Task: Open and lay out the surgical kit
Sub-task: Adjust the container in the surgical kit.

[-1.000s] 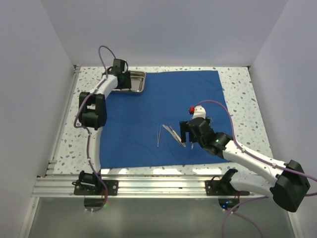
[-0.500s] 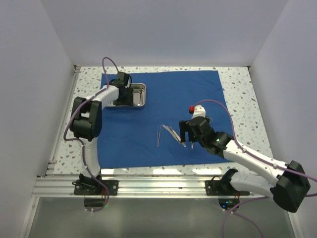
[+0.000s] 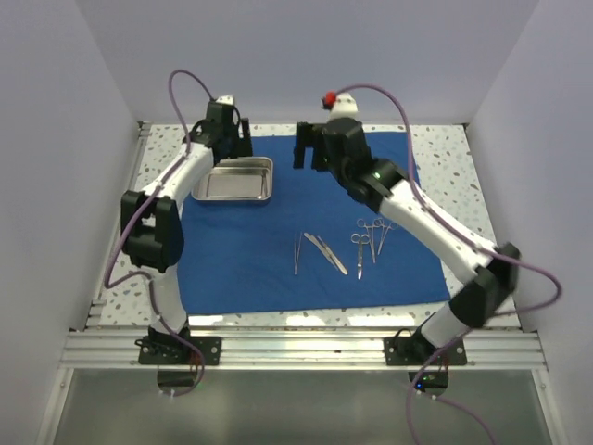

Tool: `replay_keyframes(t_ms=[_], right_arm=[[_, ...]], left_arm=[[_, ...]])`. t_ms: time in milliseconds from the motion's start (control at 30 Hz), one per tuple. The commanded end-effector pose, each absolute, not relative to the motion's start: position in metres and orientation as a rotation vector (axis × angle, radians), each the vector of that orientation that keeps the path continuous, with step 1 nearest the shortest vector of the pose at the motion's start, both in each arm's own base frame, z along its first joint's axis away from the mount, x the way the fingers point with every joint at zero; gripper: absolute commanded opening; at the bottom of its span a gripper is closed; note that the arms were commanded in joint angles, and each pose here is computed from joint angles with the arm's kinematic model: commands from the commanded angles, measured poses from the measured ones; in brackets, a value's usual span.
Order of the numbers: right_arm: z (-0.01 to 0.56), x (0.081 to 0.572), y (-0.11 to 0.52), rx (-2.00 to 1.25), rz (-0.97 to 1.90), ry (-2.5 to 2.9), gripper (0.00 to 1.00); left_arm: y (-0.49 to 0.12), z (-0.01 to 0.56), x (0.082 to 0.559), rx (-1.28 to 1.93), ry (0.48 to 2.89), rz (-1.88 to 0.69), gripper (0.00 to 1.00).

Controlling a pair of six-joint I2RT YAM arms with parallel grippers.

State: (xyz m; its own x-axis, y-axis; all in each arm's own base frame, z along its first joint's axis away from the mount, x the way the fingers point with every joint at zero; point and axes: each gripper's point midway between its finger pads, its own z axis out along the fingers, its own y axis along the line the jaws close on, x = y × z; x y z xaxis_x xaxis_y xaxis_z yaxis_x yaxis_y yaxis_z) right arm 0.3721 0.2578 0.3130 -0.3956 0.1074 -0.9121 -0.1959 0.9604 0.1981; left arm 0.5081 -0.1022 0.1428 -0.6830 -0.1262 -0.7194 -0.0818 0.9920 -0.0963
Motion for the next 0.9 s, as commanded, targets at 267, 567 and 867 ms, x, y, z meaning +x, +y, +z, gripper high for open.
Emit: replay_keyframes(t_ms=[267, 567, 867], right_arm=[[0.175, 0.57, 0.28, -0.106, 0.298, 2.12, 0.99], [0.222, 0.585, 0.241, 0.088, 0.379, 2.11, 0.99], [0.238, 0.527, 0.203, 0.154, 0.341, 2.244, 0.98]], left_arm=[[-0.133, 0.176, 0.612, -0.232, 2.034, -0.243, 0.81], [-0.139, 0.236, 0.599, -0.169, 2.081, -0.198, 0.79], [-0.134, 0.217, 0.548, -0.189, 2.197, -0.191, 0.74]])
